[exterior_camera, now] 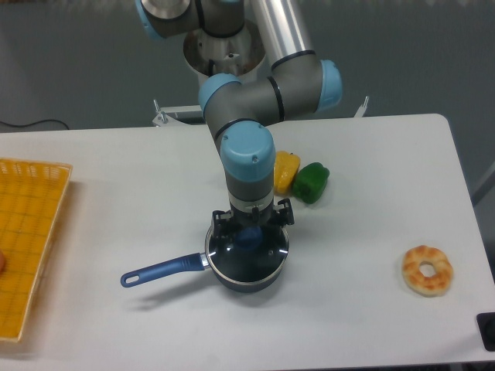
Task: Open the lid
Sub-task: 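Close the gripper around the blue lid knob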
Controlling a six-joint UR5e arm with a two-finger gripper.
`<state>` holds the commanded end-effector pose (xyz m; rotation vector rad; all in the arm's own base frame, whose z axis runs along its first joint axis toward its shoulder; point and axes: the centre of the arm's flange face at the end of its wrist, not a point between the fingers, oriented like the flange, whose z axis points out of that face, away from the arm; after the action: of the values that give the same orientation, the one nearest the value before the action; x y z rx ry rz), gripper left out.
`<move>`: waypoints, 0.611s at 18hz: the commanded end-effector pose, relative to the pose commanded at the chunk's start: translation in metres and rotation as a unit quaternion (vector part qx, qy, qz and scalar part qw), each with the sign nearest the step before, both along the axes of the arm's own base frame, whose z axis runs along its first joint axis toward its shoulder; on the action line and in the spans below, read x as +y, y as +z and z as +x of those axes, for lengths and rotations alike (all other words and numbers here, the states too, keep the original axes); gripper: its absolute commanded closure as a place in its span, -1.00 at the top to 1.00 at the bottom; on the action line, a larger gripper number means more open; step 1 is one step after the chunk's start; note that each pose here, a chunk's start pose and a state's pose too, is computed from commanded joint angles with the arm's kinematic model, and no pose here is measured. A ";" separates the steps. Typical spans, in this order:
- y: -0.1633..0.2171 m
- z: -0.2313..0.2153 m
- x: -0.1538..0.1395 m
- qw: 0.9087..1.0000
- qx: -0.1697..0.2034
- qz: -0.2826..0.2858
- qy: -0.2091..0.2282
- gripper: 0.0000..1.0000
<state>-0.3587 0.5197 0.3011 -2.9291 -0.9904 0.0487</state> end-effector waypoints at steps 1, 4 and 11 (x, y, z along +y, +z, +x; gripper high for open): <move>0.000 0.000 0.000 1.000 0.000 0.000 0.000 1.00; -0.002 0.000 0.000 1.000 -0.001 -0.001 0.000 1.00; 0.004 -0.001 0.001 1.000 0.002 0.003 0.002 1.00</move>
<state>-0.3600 0.5211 0.3047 -2.9196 -0.9946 0.0519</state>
